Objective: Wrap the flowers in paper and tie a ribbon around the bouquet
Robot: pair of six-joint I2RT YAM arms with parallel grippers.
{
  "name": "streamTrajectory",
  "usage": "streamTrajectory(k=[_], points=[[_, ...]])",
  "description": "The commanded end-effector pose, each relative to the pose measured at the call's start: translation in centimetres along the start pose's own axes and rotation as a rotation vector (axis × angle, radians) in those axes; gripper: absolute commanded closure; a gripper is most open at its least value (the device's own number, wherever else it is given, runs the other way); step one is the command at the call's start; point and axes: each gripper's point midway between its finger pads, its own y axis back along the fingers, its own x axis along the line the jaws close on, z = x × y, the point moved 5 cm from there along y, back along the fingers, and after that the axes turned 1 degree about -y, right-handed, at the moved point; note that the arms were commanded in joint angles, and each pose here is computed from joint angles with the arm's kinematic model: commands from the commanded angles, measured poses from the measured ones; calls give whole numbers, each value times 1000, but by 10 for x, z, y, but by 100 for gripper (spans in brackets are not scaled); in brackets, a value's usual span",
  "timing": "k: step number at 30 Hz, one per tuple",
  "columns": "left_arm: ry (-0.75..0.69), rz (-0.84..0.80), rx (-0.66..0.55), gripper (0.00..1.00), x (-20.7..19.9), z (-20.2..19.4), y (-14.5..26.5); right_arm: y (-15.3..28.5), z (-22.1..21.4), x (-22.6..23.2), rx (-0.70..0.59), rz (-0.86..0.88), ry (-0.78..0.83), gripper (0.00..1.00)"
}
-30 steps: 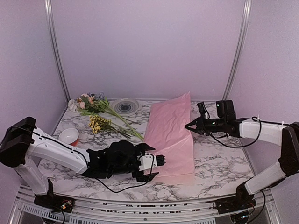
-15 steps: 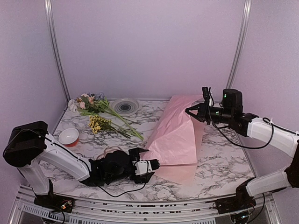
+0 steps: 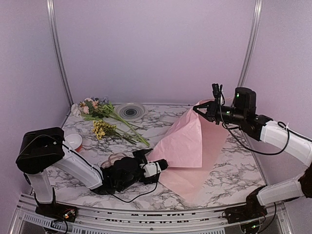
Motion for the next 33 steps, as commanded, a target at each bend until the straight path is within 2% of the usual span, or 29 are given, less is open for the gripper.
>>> streamTrajectory(k=[1,6,9,10,14,17,20,21,22,28,30,33], points=[[10,70,-23,1,10,4,-6,7,14,26,-38,53,34,100],[75,184,-35,3,32,10,-17,7,13,25,-36,59,27,100],[92,197,-64,13,33,15,-21,6,12,24,-29,56,29,100],[101,188,-75,20,32,16,-21,5,13,24,-28,56,32,100],[195,178,-123,63,38,24,-14,5,17,25,-39,43,49,100],[290,69,-180,82,33,28,-4,3,24,24,-60,17,68,100],[491,-67,-215,97,38,34,-1,-3,34,22,-80,-15,104,100],[568,-119,-224,100,39,35,-2,-6,37,21,-87,-27,124,100],[636,-178,-241,100,40,38,-3,-10,40,17,-95,-41,145,96],[1191,-278,-244,100,83,14,-22,-26,58,-17,-97,-181,272,60],[1329,-268,-243,100,91,-2,-27,-28,62,-33,-79,-218,280,53],[1451,-299,-207,100,86,-23,-37,-23,65,-61,-57,-275,263,47]])
